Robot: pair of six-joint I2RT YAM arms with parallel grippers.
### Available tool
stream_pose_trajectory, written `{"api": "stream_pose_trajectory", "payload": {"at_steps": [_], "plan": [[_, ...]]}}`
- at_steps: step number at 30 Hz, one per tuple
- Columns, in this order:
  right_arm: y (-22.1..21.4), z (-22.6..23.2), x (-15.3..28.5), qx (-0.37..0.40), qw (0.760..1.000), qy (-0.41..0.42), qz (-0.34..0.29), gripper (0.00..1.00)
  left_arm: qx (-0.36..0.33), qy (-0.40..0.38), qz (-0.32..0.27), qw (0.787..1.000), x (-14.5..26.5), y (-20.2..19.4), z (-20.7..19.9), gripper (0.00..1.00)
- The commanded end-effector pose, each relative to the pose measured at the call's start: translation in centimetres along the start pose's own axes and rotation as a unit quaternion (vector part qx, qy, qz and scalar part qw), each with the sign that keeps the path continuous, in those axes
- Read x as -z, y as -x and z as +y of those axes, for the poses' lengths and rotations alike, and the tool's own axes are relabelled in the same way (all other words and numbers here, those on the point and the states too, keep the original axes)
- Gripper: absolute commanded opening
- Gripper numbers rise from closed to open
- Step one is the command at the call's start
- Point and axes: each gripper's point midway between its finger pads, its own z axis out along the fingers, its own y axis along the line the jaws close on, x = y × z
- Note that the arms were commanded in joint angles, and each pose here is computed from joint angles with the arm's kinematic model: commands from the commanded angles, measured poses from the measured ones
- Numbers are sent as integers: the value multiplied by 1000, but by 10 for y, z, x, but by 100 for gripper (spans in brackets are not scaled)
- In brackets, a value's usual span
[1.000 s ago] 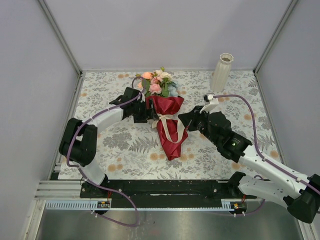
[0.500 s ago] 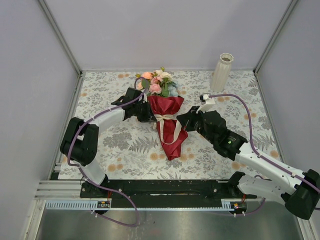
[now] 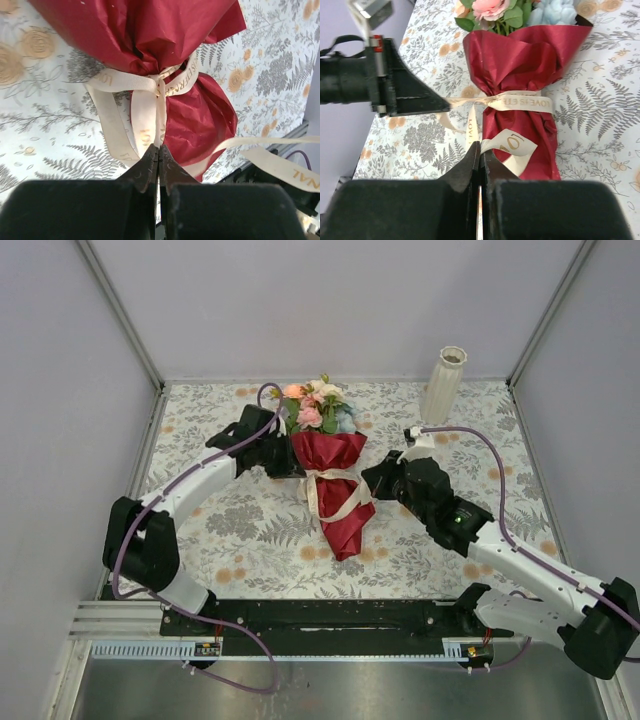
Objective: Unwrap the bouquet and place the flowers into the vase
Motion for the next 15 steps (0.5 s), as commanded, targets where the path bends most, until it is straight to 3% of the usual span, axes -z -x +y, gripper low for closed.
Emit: {"api": "stream_pose_trajectory", "payload": {"at_steps": [1,5,11,15], "plan": [[23,-5,6,-17,999,-13,-32,0,-32,39,-89,995,56,36,-16,0],[14,35,9,-16,995,98,-5,0,-47,9,-118,992,80,55,-43,0],[-14,103,25,-48,957,270,95,0,-54,-7,-111,992,82,62,-55,0],[-32,101,23,-41,955,257,143,19,-46,8,-85,995,69,48,-40,0]]}}
